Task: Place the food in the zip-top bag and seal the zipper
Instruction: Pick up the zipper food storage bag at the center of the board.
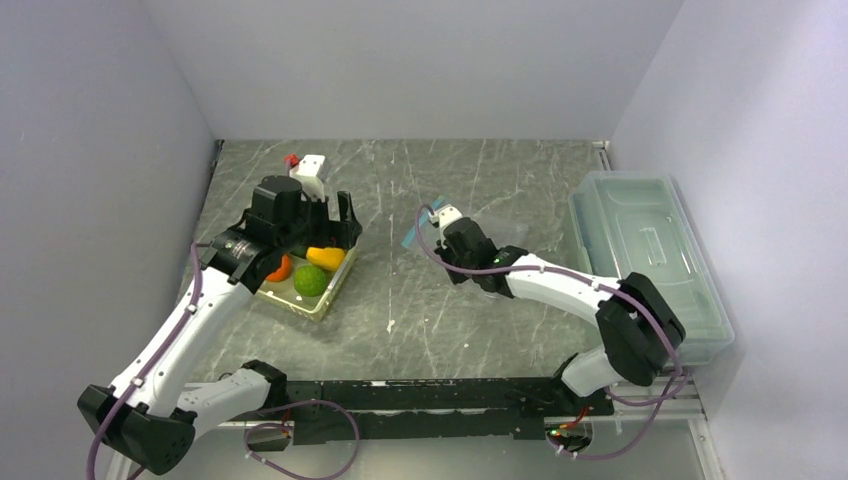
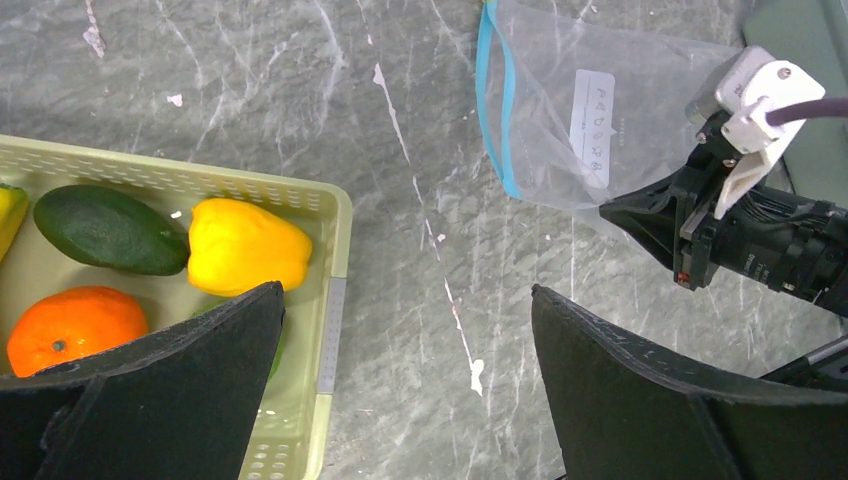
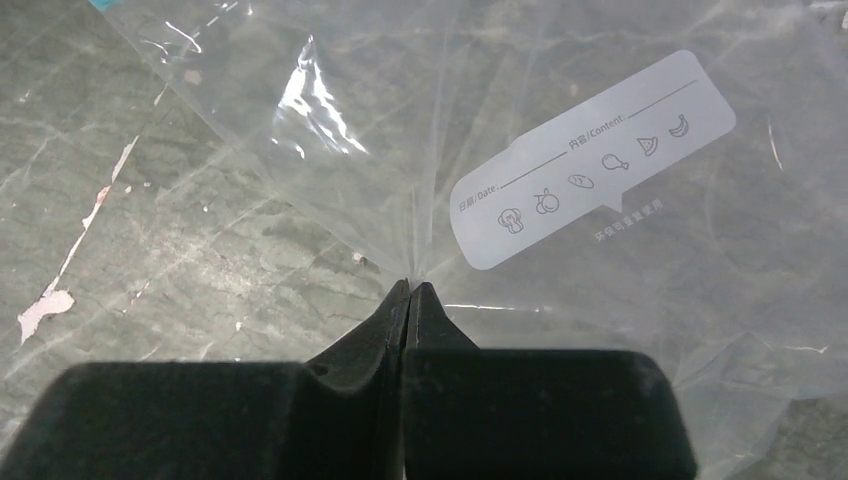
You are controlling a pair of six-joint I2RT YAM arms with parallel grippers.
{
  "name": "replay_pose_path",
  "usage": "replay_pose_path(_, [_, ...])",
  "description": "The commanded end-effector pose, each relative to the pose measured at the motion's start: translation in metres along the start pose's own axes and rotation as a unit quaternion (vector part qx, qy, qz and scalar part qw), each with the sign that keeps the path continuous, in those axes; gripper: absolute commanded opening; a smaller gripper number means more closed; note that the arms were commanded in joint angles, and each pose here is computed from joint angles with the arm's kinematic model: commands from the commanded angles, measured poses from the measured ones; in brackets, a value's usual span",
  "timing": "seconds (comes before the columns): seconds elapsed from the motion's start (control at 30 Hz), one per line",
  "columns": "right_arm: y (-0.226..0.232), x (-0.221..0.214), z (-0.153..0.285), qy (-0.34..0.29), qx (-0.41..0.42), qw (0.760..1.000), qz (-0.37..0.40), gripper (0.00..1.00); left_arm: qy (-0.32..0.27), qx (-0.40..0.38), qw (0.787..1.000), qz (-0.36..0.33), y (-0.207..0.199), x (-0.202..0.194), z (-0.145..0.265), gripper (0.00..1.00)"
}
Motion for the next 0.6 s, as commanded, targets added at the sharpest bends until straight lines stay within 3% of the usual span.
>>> replay_pose_path(0.0, [0.001,0.017,0.012,-0.063,0.002,0.998,0.002,0.00,-0.009,0.006,1.000,0.022,-0.002,0.005,-0.002,0.99])
replay_pose_path(0.57, [0.001,0.031,0.053,-0.190,0.049,0.981,0.013,0.00,0.017,0.006,0.996,0.092,-0.006,0.011,-0.009,0.99])
Point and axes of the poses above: each gripper's point midway between its finger pads, its own z axis back along the fingers, its own y axis along the line the jaws close on, x = y × z, the point moved 10 cm from there along z, back along the fingers, and after that the axes turned 4 degrees about -z, right-handed, at the moved point
